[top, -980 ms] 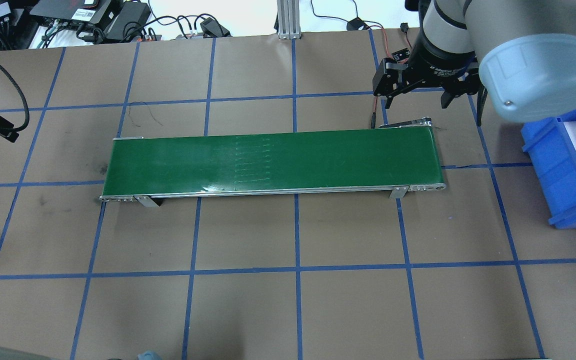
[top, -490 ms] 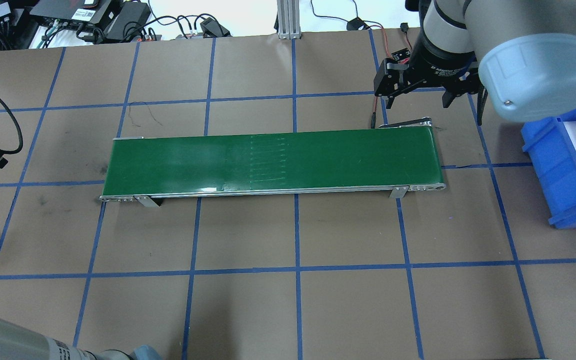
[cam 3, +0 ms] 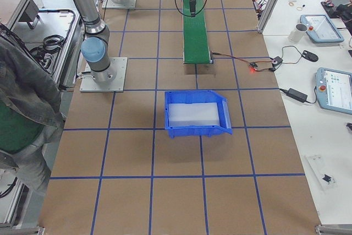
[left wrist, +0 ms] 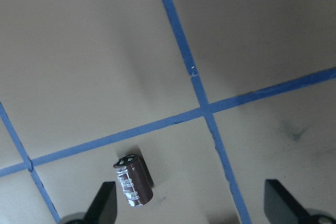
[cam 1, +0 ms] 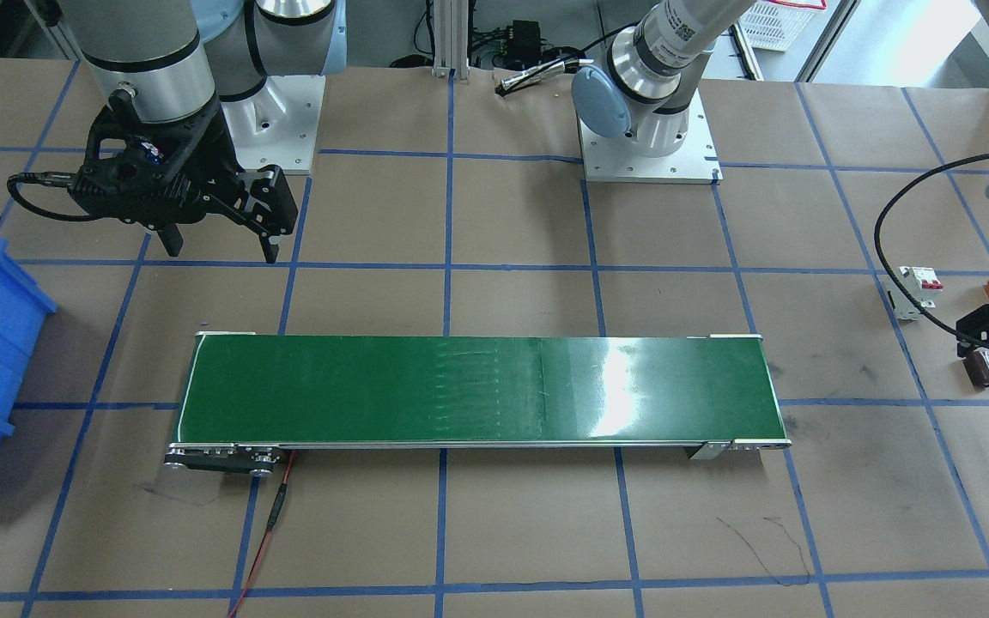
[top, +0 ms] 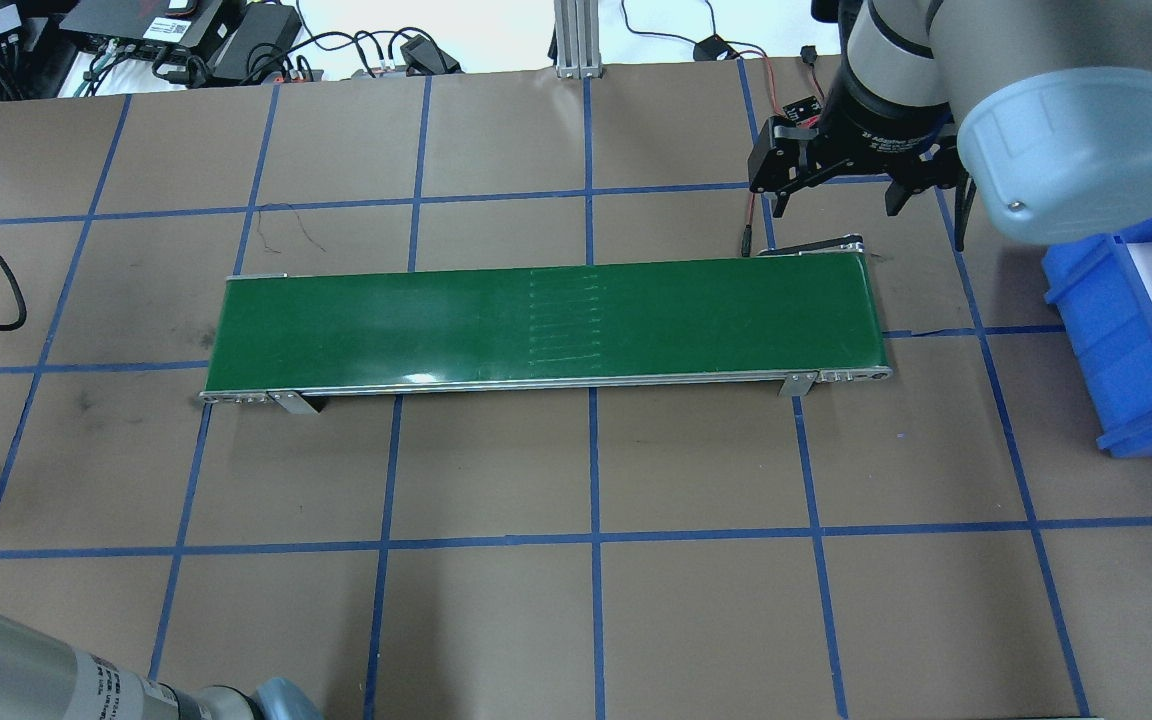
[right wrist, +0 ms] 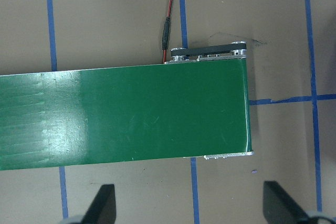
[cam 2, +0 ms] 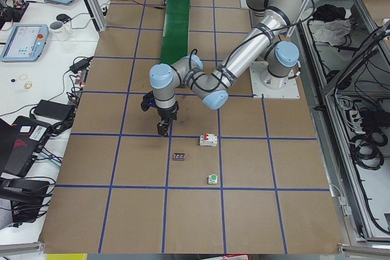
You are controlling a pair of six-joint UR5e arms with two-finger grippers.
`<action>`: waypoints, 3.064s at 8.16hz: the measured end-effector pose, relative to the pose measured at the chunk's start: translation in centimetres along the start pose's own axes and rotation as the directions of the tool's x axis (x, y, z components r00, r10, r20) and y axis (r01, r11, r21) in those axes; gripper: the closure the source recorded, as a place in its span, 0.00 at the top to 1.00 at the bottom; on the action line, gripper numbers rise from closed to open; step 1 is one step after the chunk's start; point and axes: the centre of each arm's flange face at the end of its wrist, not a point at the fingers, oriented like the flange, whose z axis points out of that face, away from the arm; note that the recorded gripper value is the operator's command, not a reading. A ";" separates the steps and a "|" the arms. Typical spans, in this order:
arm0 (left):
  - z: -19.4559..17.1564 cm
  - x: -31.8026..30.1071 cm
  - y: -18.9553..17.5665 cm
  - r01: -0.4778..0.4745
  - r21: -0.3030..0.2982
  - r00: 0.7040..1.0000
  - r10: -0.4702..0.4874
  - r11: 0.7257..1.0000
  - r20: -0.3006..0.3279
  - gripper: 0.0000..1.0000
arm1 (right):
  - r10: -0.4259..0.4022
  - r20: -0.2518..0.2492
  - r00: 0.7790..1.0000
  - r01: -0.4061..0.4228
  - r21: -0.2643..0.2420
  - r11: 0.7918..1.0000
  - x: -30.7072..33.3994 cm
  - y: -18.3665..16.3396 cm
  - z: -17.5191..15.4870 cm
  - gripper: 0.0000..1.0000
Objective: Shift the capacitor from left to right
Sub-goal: 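Lower the left gripper toward the brown capacitor on the table, then close the left gripper on the brown capacitor and lift it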
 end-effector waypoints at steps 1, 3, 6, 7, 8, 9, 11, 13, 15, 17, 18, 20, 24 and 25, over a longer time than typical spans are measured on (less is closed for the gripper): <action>0.5 -0.9 0.8 0.047 0.006 0.999 -0.047 0.999 -0.001 1.00 | 0.001 0.000 1.000 -0.001 0.000 1.000 0.0 0.0 0.0 1.00; 2.5 -2.9 1.9 0.125 0.056 0.992 -0.125 0.991 -0.005 1.00 | 0.003 0.000 1.000 -0.003 0.000 1.000 0.0 0.0 0.0 1.00; 6.0 -4.9 3.2 0.173 0.079 0.985 -0.174 0.982 0.002 1.00 | 0.004 0.000 1.000 -0.004 0.000 1.000 0.0 0.0 0.0 1.00; 6.6 -5.1 3.3 0.178 0.078 0.984 -0.178 0.981 -0.004 1.00 | 0.005 0.000 1.000 -0.005 0.001 1.000 0.0 0.0 0.0 1.00; 7.2 -5.4 3.8 0.187 0.078 0.982 -0.187 0.979 -0.011 1.00 | 0.004 -0.001 1.000 -0.004 0.001 1.000 0.0 0.0 -0.1 1.00; 7.7 -5.8 4.4 0.201 0.086 0.980 -0.200 0.976 -0.024 1.00 | 0.004 0.000 1.000 -0.004 0.002 1.000 0.0 0.0 -0.1 1.00; 9.0 -6.3 5.6 0.223 0.092 0.974 -0.219 0.971 -0.052 0.98 | 0.003 -0.001 1.000 -0.003 0.002 1.000 0.0 0.0 -0.1 1.00; 10.4 -6.3 7.1 0.243 0.080 0.968 -0.238 0.967 -0.077 0.97 | 0.002 -0.001 1.000 -0.002 0.002 1.000 0.0 0.0 -0.1 1.00; 11.4 -6.1 8.1 0.256 0.066 0.964 -0.249 0.964 -0.095 0.89 | 0.003 0.000 1.000 -0.003 0.003 1.000 0.0 0.0 -0.1 1.00; 12.8 -6.1 8.6 0.255 0.056 0.963 -0.248 0.965 -0.108 0.85 | 0.002 0.000 1.000 -0.002 0.002 1.000 0.0 0.0 -0.1 1.00; 13.5 -6.3 8.8 0.254 0.057 0.963 -0.247 0.966 -0.106 0.81 | 0.002 -0.001 1.000 -0.002 0.003 1.000 0.0 0.0 -0.1 1.00; 14.2 -6.5 9.0 0.250 0.057 0.965 -0.243 0.967 -0.102 0.82 | 0.003 -0.001 1.000 -0.003 0.003 1.000 0.0 0.0 -0.1 1.00; 14.3 -6.5 9.0 0.247 0.058 0.966 -0.241 0.967 -0.099 0.69 | 0.002 -0.001 1.000 -0.002 0.003 1.000 0.0 0.0 -0.1 1.00; 14.1 -6.6 9.0 0.247 0.059 0.966 -0.240 0.967 -0.095 0.67 | 0.002 -0.001 1.000 -0.002 0.002 1.000 0.0 0.0 -0.1 1.00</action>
